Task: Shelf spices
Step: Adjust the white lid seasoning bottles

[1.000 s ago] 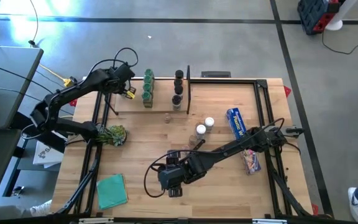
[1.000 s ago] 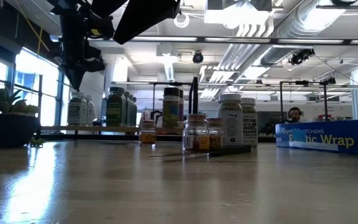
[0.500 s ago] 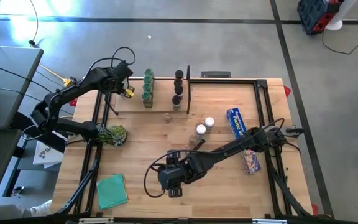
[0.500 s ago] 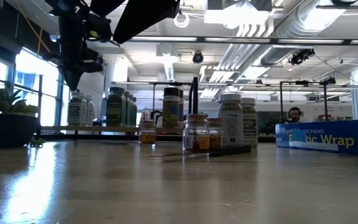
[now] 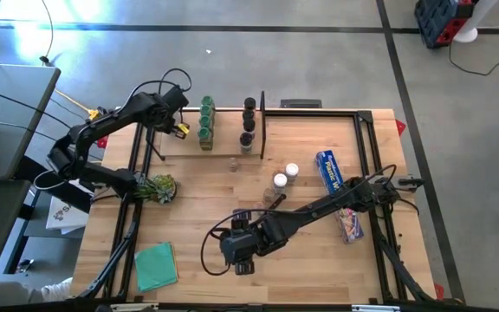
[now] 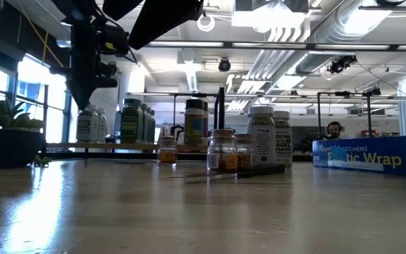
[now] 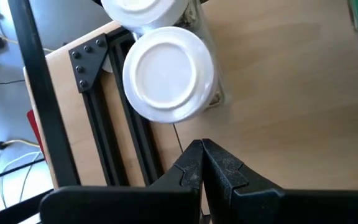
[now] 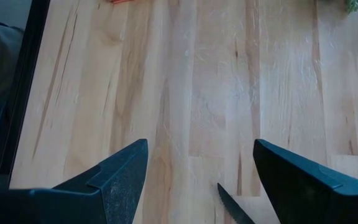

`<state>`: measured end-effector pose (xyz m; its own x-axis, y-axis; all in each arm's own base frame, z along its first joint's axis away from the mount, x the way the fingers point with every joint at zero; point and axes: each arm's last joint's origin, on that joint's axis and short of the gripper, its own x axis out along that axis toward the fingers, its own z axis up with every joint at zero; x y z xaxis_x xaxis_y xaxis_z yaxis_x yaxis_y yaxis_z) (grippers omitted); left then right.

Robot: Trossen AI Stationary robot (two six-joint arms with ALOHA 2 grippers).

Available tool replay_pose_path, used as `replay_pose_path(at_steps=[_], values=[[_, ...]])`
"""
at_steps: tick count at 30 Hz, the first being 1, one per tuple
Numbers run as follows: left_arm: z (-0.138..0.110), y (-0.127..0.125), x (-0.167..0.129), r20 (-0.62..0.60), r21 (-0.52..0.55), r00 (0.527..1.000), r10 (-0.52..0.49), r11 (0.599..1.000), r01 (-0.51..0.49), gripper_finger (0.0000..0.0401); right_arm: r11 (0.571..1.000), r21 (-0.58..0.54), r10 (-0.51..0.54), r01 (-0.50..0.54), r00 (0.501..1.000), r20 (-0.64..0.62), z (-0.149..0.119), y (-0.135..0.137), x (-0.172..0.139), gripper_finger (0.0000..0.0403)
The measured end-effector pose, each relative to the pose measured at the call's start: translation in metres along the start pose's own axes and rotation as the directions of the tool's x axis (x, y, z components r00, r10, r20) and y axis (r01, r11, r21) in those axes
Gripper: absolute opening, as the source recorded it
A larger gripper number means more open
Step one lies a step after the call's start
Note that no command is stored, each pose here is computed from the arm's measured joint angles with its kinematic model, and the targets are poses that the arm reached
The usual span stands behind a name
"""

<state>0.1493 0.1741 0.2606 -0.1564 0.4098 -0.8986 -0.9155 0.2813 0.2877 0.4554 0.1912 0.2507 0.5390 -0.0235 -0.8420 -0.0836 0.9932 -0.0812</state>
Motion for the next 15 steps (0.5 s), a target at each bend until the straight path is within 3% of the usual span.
replay_pose_path(at_steps=[15], values=[[0.0068, 0.0041, 0.0067, 0.013, -0.01, 1.0, 0.018, 1.0, -0.018, 0.0, 1.0, -0.005, 0.0, 0.0, 1.0, -0.001, 0.0, -0.0002, 0.0, 0.0286]])
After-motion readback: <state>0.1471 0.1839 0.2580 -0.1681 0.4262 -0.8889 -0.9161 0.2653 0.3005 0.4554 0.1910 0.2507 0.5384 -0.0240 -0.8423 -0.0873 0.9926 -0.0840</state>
